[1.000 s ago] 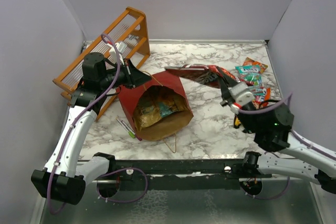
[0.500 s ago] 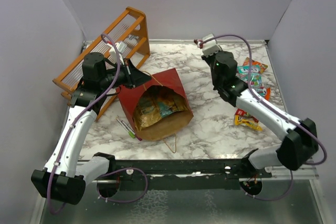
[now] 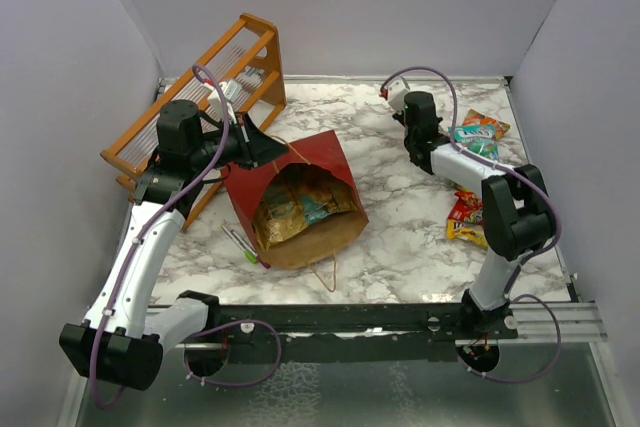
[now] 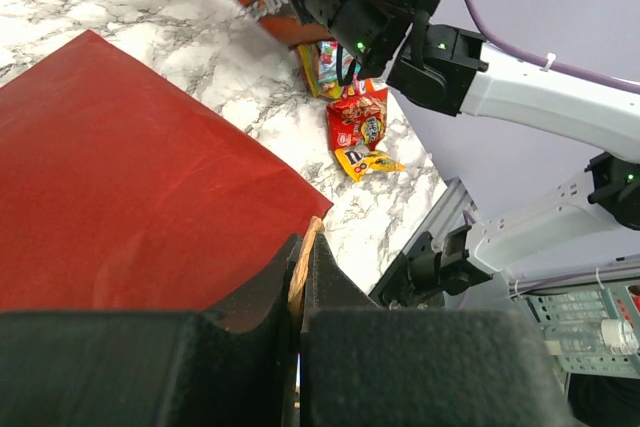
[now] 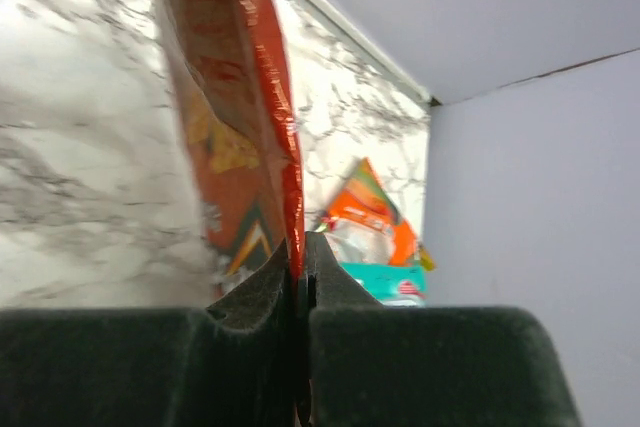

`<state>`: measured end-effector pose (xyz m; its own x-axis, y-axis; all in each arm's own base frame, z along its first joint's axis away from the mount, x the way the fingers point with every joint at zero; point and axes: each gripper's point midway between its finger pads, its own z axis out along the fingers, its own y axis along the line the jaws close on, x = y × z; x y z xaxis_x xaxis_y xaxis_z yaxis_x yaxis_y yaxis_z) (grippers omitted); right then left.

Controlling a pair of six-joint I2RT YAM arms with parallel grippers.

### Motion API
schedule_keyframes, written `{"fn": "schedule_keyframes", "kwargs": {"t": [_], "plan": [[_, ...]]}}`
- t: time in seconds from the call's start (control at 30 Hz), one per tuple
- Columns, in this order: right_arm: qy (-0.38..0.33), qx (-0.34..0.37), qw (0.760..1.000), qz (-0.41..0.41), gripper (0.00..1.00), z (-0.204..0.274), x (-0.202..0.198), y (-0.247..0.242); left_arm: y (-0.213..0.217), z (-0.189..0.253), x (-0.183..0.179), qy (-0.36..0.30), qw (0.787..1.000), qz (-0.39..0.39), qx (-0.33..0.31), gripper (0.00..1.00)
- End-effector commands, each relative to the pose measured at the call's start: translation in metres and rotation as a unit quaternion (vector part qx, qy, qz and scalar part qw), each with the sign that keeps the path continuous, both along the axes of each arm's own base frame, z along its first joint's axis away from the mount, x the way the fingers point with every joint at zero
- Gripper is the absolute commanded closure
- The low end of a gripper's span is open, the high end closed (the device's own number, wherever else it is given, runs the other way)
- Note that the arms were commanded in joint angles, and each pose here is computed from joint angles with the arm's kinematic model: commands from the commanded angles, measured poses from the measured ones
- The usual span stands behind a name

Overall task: Take the snacks out of the paper bag
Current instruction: Place the snack at the center of the board.

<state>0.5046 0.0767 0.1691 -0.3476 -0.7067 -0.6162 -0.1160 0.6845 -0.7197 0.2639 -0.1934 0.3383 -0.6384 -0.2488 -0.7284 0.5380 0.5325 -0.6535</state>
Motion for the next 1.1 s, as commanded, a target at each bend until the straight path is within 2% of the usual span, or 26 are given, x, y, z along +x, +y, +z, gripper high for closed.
{"fn": "schedule_keyframes", "kwargs": {"t": [0.0, 0.13, 0.23, 0.43, 0.53, 0.63, 0.87, 0.93, 1.07], "plan": [[-0.068, -0.051, 0.996, -0.004, 0.99, 0.040, 0.015, -0.011, 0.002, 0.009, -0.003, -0.020, 1.000, 0.000, -0.002, 1.00], [0.020, 0.021, 0.998, 0.054, 0.99, -0.010, 0.013, 0.022, 0.002, 0.005, -0.001, -0.016, 1.000, 0.000, -0.001, 1.00], [0.098, 0.088, 0.988, 0.083, 0.98, -0.052, 0.003, 0.057, 0.001, 0.005, 0.001, -0.017, 1.000, 0.000, -0.003, 1.00], [0.210, 0.111, 0.969, 0.074, 0.99, -0.122, -0.031, 0.101, 0.002, 0.009, 0.000, -0.019, 1.000, 0.002, 0.000, 1.00], [0.239, 0.141, 0.957, 0.079, 0.92, -0.134, -0.047, 0.112, 0.003, 0.006, 0.000, -0.016, 1.000, 0.004, 0.005, 1.00], [0.243, 0.166, 0.951, 0.091, 0.78, -0.123, -0.053, 0.119, 0.003, 0.004, 0.001, -0.013, 1.000, 0.005, 0.004, 1.00], [0.168, 0.244, 0.948, 0.120, 0.33, -0.027, -0.067, 0.126, 0.003, 0.006, 0.001, -0.015, 1.000, 0.007, 0.001, 1.00], [0.150, 0.267, 0.944, 0.125, 0.27, -0.008, -0.077, 0.124, 0.003, 0.006, 0.000, -0.015, 1.000, 0.007, 0.000, 1.00], [0.154, 0.324, 0.922, 0.147, 0.24, 0.002, -0.111, 0.128, 0.003, 0.006, -0.001, -0.016, 1.000, 0.007, 0.000, 1.00]]}}
